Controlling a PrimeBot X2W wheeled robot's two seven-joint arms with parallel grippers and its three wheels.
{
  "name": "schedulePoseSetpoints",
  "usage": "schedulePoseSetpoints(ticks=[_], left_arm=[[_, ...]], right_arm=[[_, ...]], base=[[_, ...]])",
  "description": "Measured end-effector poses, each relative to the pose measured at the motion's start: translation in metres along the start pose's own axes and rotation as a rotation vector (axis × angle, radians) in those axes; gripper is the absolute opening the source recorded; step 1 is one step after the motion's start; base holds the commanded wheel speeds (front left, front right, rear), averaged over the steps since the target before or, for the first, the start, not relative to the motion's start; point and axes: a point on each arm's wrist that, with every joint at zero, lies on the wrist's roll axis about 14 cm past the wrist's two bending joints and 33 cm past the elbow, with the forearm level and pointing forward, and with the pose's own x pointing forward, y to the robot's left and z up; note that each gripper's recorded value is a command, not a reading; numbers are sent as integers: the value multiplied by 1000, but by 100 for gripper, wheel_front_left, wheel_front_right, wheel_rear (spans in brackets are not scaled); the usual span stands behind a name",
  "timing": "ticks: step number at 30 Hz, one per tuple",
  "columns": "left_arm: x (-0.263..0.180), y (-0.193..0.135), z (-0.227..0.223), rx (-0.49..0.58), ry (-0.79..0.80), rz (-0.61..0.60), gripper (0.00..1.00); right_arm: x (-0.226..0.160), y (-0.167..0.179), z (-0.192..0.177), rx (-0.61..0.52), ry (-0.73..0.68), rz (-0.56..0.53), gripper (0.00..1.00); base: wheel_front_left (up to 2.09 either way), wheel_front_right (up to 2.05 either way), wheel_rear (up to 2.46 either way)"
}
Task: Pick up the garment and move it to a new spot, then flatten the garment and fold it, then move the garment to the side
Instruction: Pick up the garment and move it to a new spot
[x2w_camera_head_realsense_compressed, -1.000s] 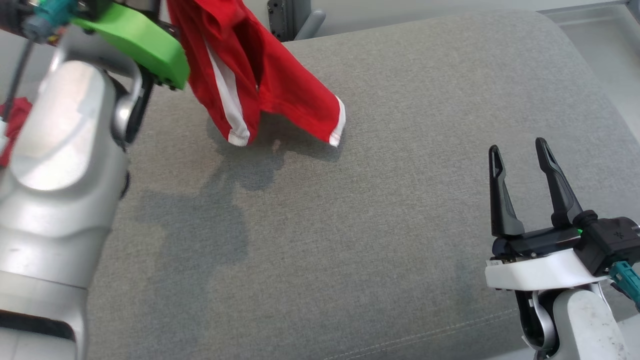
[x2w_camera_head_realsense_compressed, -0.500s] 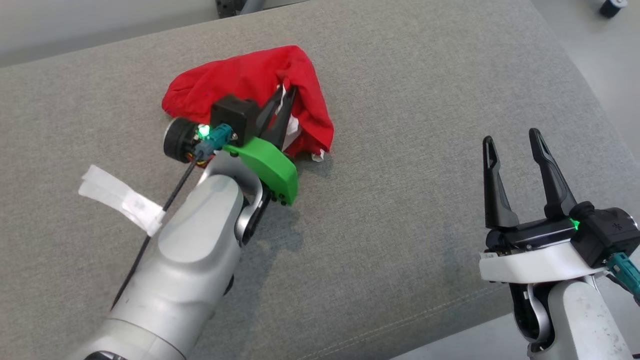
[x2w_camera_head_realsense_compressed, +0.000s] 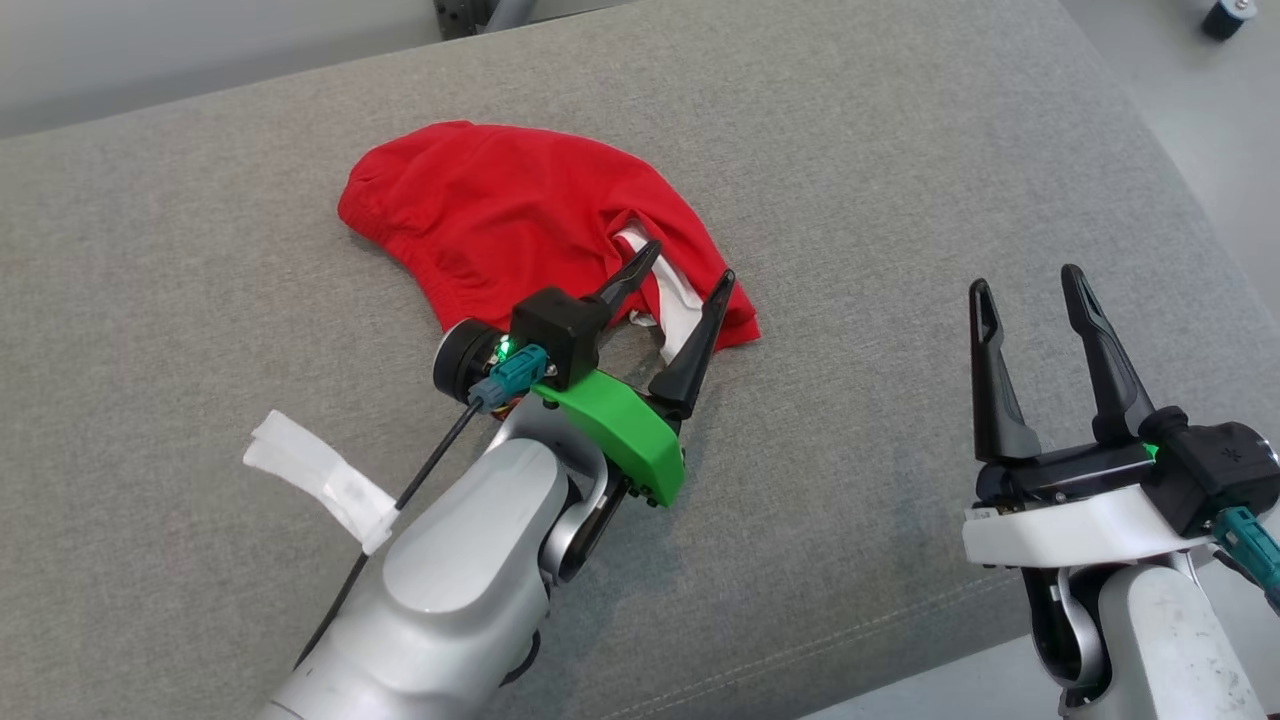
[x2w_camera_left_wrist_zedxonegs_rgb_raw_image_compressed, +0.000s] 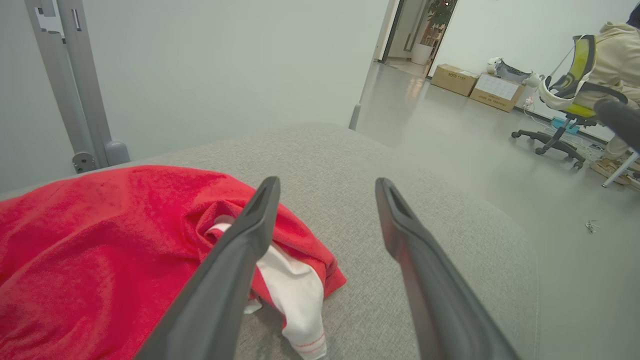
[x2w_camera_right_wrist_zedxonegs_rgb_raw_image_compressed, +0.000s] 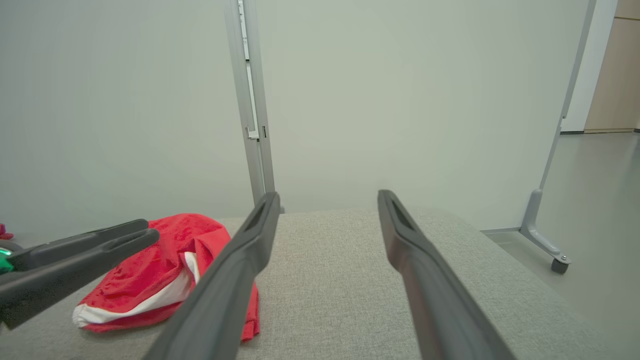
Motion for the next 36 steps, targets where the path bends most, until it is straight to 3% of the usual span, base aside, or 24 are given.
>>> schedulePoseSetpoints(ticks=[10,21,27,36], left_arm=[[-46,28,38,18,-148,173,100],[-168,96,54,80,-255,619,100],[-232,114,49,98,-262,805,100],[-278,118,40,83,-263,923,100]], right_arm=[[3,15,0,7,-9,43,100],[0,37,0,24,-10,107,100],[-4,53,-6,43,13,154,100],[-11,57,-13,76,37,160,100]], base=[[0,0,0],[0,0,0],[0,0,0],[0,0,0]])
